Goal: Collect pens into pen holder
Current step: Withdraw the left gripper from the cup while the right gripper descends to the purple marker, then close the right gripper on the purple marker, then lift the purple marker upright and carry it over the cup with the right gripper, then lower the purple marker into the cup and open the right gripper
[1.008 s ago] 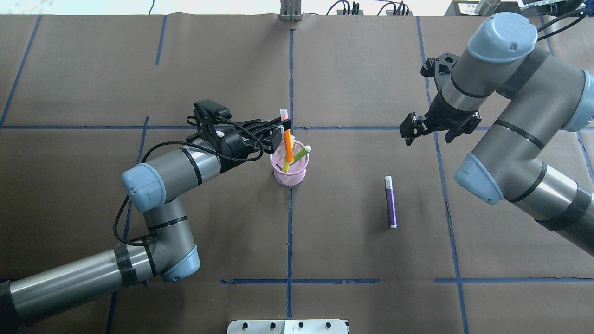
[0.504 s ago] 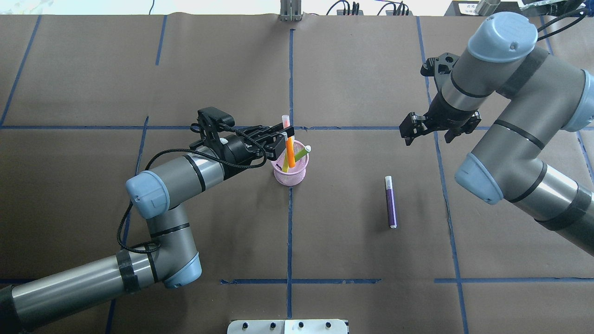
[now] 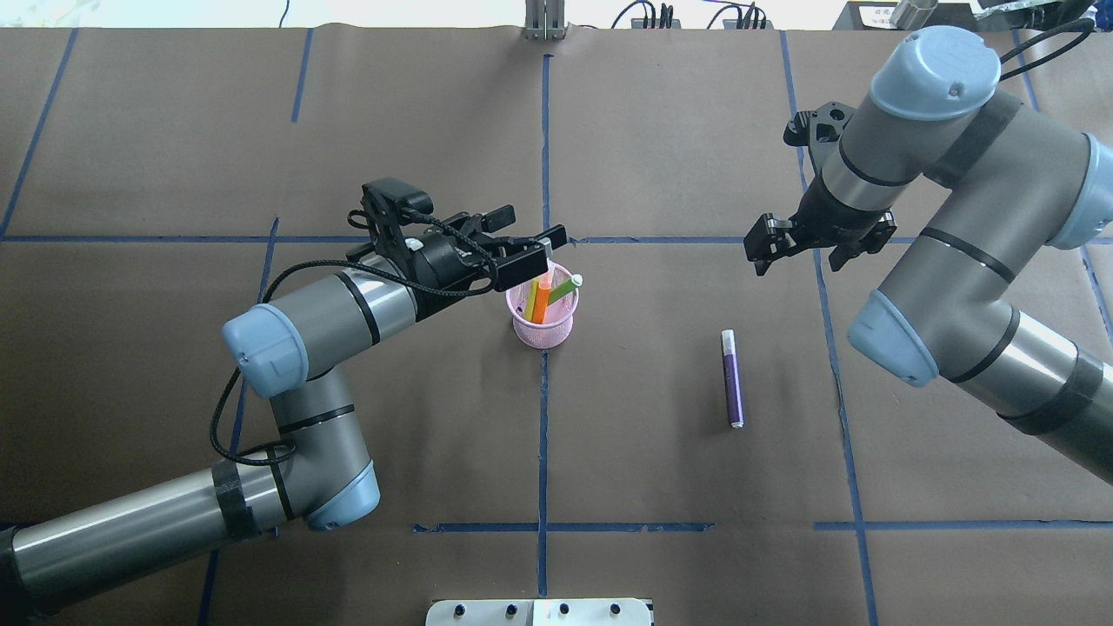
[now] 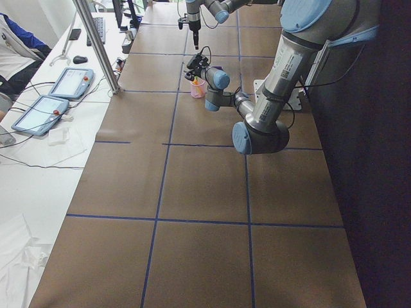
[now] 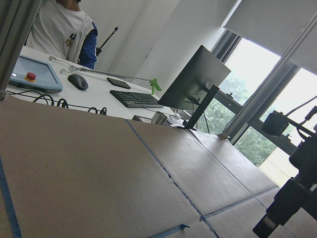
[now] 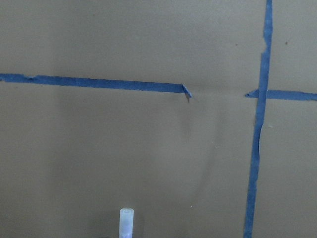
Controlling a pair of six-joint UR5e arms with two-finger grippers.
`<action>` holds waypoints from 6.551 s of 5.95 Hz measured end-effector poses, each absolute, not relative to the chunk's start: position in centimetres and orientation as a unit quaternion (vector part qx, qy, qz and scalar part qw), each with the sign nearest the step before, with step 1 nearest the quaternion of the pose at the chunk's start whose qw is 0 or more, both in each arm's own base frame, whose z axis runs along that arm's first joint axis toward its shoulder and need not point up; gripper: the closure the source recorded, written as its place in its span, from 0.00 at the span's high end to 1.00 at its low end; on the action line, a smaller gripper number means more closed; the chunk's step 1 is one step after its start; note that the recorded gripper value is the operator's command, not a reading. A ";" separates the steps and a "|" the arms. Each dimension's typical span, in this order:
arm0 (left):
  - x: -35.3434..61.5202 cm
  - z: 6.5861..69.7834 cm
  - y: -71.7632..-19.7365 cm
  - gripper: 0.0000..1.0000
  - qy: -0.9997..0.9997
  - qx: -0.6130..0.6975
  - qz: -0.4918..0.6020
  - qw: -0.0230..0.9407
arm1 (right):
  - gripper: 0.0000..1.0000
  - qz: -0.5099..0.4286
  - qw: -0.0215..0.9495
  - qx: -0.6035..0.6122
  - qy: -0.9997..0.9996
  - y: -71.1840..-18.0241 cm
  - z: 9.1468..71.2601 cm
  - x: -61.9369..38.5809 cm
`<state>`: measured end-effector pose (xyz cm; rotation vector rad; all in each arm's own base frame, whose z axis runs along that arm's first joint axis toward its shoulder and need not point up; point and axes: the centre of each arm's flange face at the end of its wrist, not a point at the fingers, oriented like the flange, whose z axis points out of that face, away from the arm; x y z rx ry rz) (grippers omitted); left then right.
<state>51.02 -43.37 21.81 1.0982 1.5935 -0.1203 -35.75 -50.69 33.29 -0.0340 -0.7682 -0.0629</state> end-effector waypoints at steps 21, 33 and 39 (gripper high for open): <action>36.2 23.7 -45.0 1.00 0.573 0.345 -0.003 0.743 | 0.00 0.028 0.929 -0.040 -0.368 -43.7 37.4 -47.4; 33.6 31.0 -48.5 1.00 0.460 0.225 0.053 0.858 | 0.00 0.071 0.761 0.447 -0.465 -37.7 14.0 -46.1; 33.0 32.9 -48.7 1.00 0.446 0.223 0.062 0.864 | 0.10 0.046 0.755 0.476 -0.449 -39.1 16.8 -55.3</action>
